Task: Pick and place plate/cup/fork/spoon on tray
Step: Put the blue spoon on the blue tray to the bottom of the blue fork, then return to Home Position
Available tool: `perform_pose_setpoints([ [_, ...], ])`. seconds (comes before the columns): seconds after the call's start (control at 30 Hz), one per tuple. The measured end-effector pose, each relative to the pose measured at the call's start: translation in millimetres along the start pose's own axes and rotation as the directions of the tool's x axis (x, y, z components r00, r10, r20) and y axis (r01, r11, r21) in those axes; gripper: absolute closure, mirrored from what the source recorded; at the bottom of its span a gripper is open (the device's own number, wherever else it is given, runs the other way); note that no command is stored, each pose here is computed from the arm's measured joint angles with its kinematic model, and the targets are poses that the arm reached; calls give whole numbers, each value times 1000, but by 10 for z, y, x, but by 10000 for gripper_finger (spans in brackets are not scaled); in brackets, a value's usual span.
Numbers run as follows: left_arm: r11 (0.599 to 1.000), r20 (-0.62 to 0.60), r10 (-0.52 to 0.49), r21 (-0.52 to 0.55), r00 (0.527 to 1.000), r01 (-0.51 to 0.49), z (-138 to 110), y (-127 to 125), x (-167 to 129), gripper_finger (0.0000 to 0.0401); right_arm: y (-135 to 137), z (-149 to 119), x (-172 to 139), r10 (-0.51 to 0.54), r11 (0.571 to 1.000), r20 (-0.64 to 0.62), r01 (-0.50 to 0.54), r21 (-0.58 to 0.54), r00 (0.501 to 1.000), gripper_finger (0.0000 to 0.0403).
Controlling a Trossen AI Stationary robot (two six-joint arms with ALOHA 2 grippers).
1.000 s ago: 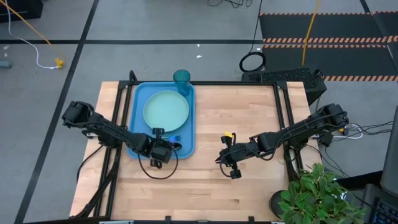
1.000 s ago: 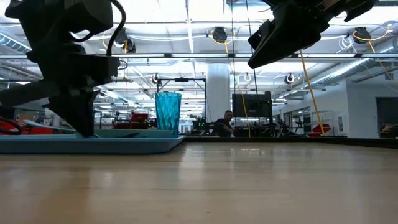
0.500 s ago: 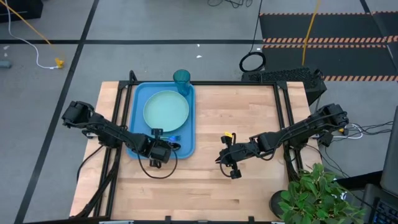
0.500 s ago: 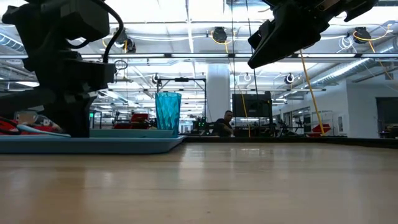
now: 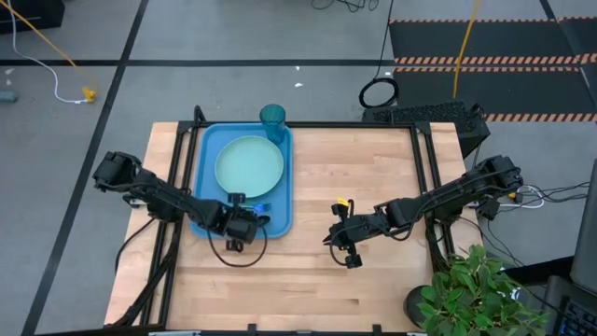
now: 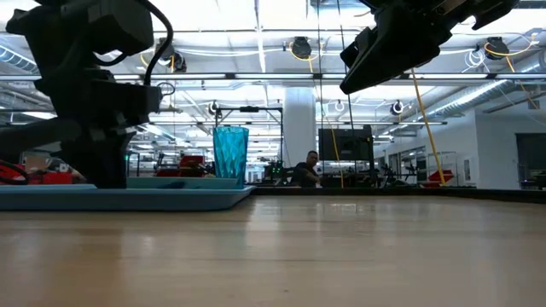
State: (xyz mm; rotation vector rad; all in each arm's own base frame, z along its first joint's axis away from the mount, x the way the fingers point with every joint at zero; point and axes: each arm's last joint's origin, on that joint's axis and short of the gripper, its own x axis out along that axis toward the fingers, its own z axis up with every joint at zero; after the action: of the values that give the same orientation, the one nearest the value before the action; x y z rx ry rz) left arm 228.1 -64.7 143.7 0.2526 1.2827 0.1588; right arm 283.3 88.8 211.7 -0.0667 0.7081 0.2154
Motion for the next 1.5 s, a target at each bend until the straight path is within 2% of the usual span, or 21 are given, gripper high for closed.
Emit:
perform_pose_setpoints([
  [0.2, 1000, 2, -6, 3, 1000, 6, 61, 16, -52, 289, 0, 0, 0, 0, 1000, 0, 0, 0, 1000, 381],
  [0.37, 1000, 32, -12, 9, 999, 12, 311, 73, -365, 284, -7, 0, 0, -22, 1000, 1, 22, -3, 1000, 381],
  [0.5, 999, 148, 4, 50, 989, -12, 535, 164, -730, 284, -9, 30, -54, -21, 1000, 22, 21, 4, 1000, 381],
  [0.6, 993, 260, 79, 59, 962, -98, 614, 264, -980, 284, -11, 80, -160, -19, 1000, 60, 18, 7, 998, 381],
  [0.67, 990, 367, 131, 6, 921, -143, 651, 359, -1154, 283, -20, 112, -257, -34, 999, 85, 34, 1, 996, 381],
  [0.8, 986, 505, 149, -139, 850, -91, 578, 625, -1462, 283, -56, 171, -448, -132, 989, 153, 139, -40, 979, 381],
  [0.9, 986, 562, 138, -153, 816, -62, 439, 727, -1593, 284, -107, 167, -534, -156, 981, 209, 175, -79, 966, 381],
  [0.97, 986, 629, 137, -157, 765, -48, 362, 757, -1659, 284, -152, 114, -564, -168, 977, 218, 192, -97, 962, 381],
  [1.17, 987, 728, 151, -145, 669, -64, 55, 817, -1620, 284, -368, 90, -647, -236, 953, 303, 282, -115, 923, 400],
  [1.23, 984, 762, 172, -166, 624, -69, -3, 846, -1614, 284, -440, 63, -672, -264, 946, 296, 306, -104, 918, 401],
  [1.3, 981, 769, 191, -167, 610, -97, -89, 872, -1565, 284, -507, 65, -681, -285, 942, 298, 323, -88, 911, 402],
  [1.37, 978, 798, 207, -182, 566, -101, -114, 901, -1565, 284, -548, 27, -668, -300, 939, 285, 334, -80, 911, 402],
  [1.5, 980, 825, 199, -175, 529, -96, -156, 959, -1542, 294, -584, -64, -624, -312, 934, 306, 350, -77, 899, 402],
])
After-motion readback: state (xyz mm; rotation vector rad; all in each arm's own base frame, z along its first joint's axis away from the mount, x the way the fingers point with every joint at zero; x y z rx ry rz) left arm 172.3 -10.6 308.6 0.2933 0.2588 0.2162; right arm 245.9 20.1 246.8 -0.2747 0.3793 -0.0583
